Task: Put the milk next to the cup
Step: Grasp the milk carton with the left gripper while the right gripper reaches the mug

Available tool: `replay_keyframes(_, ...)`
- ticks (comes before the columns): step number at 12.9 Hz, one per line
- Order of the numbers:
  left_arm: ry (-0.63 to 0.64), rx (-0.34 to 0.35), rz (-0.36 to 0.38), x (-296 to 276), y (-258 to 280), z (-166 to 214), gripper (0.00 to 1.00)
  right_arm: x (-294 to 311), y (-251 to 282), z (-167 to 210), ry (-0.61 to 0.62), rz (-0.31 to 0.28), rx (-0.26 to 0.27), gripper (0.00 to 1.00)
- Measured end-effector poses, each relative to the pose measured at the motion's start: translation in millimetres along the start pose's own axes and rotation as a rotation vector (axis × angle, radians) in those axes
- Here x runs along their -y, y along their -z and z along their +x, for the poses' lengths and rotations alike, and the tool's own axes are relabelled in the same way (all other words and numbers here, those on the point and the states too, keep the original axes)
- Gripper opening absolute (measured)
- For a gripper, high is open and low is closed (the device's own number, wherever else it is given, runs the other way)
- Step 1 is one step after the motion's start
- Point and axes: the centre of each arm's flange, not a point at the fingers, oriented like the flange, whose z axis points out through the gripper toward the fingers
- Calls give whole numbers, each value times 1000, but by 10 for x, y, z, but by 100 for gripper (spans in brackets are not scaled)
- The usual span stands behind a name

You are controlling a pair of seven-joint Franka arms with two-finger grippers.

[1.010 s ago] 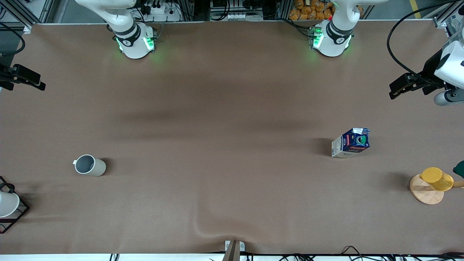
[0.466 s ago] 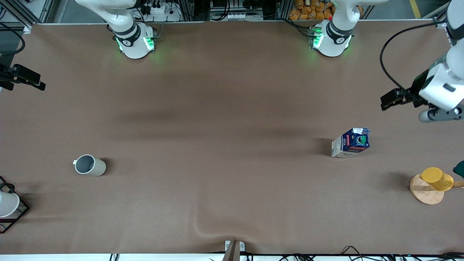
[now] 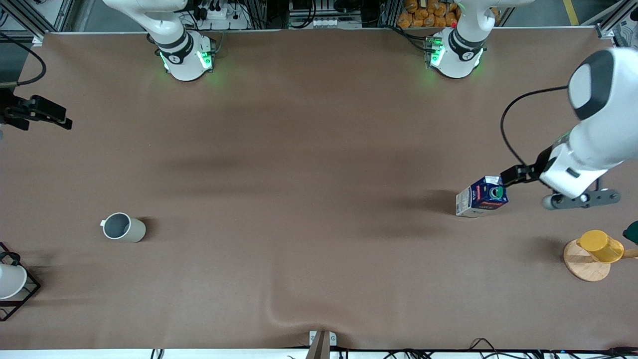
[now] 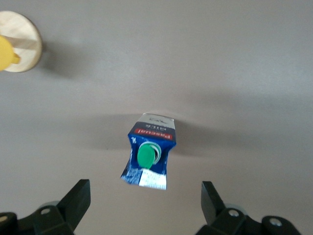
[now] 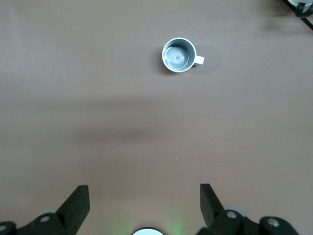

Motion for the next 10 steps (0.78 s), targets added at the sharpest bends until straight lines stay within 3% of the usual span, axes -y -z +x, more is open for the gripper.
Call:
replay_keyframes(5,0,48,4,2,-586,22,100,-155,-499,377,-21,1,37,100)
replay_keyframes(10,4,101,10,26,-913,43,100,-188,-715,566,-22,-3,29,100)
